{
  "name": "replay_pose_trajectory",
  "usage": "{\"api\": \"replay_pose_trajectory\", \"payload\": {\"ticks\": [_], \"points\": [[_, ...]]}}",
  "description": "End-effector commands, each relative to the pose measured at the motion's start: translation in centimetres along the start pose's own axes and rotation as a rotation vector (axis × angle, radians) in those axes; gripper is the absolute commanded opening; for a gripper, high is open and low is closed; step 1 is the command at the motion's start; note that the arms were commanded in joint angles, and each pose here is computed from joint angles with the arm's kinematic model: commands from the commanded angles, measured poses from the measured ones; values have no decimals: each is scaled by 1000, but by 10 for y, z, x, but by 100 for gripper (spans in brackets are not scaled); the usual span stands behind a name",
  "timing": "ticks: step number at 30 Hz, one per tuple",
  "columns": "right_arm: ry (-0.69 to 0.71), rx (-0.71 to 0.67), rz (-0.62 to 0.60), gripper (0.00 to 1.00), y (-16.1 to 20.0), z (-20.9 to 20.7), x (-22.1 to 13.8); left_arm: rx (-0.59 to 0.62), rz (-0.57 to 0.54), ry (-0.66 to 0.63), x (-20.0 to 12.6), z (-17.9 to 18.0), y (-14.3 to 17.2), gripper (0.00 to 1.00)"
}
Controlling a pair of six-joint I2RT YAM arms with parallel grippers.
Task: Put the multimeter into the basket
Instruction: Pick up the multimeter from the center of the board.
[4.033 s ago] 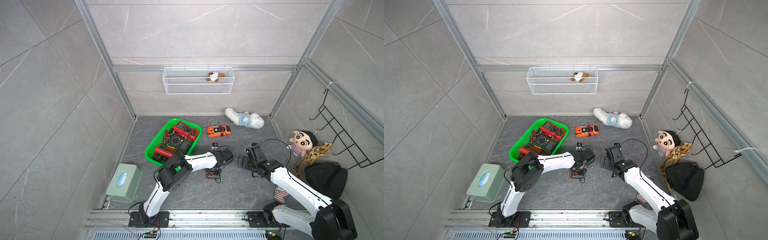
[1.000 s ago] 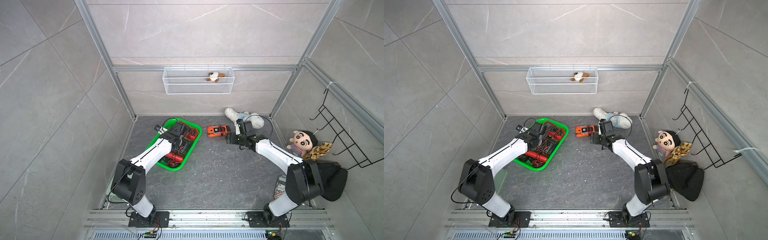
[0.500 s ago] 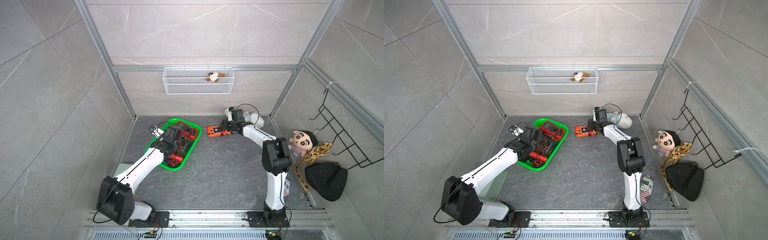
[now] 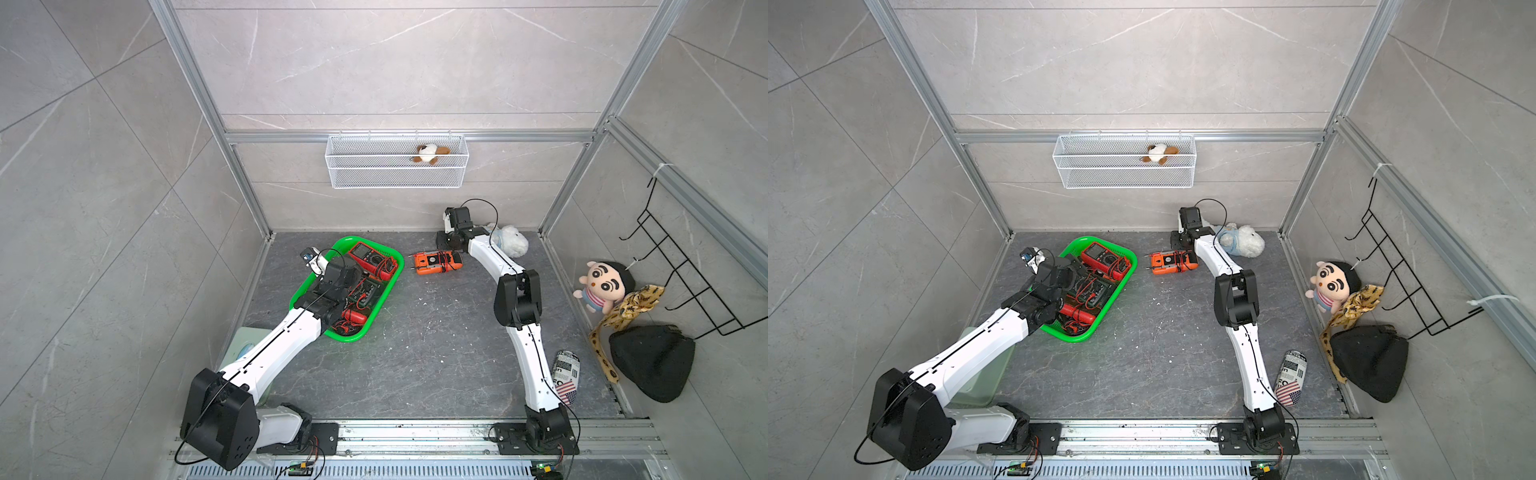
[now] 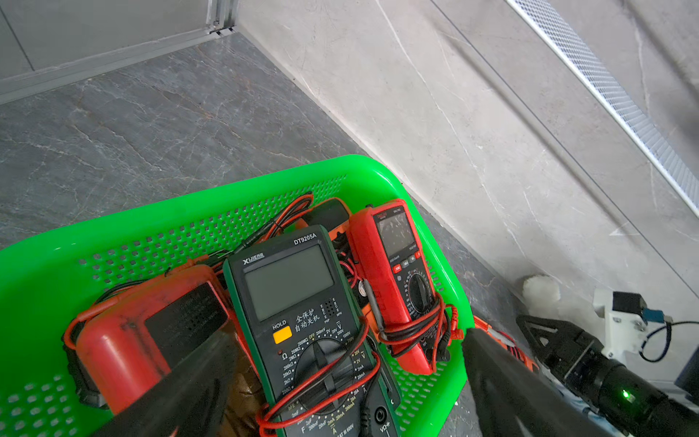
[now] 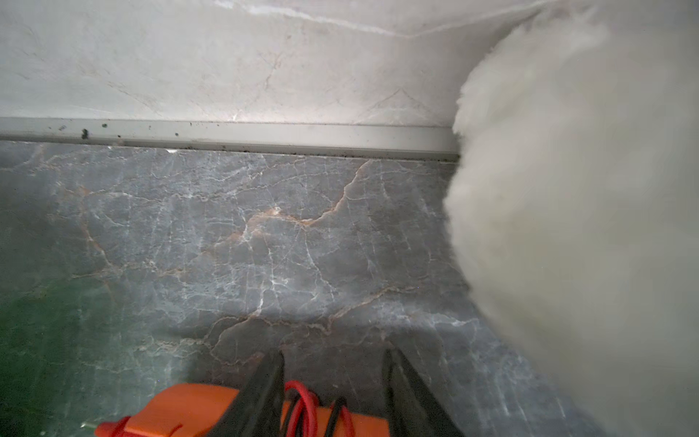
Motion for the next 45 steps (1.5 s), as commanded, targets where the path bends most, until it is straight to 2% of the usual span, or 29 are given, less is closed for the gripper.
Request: {"api": "replay_pose_trajectory", "payload": {"ticks": [1, 3, 4, 12, 22, 25, 29, 32, 33, 34, 38, 45], "points": [[51, -22, 157, 45, 37, -7, 1, 14, -29, 60, -7, -11, -12, 98], [61, -26, 184, 45, 48, -8, 0, 17, -27, 58, -7, -10, -12, 98], [56, -26, 168, 45, 42, -6, -12, 17, -27, 59, -7, -11, -12, 98], [-5, 13, 166, 45, 71, 1, -54, 19, -16, 63, -7, -10, -9, 98], [-116, 73, 226, 47, 151, 16, -99, 26, 47, 65, -1, -9, 8, 98], [-113, 51, 234, 54, 164, 23, -116, 25, 50, 58, -1, -7, 10, 98], [6, 45, 245, 67, 164, 16, -134, 19, 38, 50, -2, -5, 9, 98], [66, 102, 236, 85, 163, 19, -144, 20, 26, 37, -3, 0, 8, 98], [60, 119, 222, 96, 161, 24, -146, 21, 21, 31, -3, 1, 7, 98], [57, 142, 208, 100, 159, 29, -147, 21, 18, 24, -3, 3, 8, 98], [52, 151, 155, 100, 144, 45, -144, 32, 9, 14, -3, 4, 6, 98], [-10, -25, 154, 100, 112, 62, -123, 47, 8, 5, -5, 6, 4, 98]]}}
Point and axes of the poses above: each gripper's point midway between its finger pads, its own x axis out along the fingers, its own z axis along the line the jaws close on, y = z × x, the point moved 2 cm from there along -x, back along the fingers, and after that the axes turned 3 degrees about x, right-handed, at the moved point
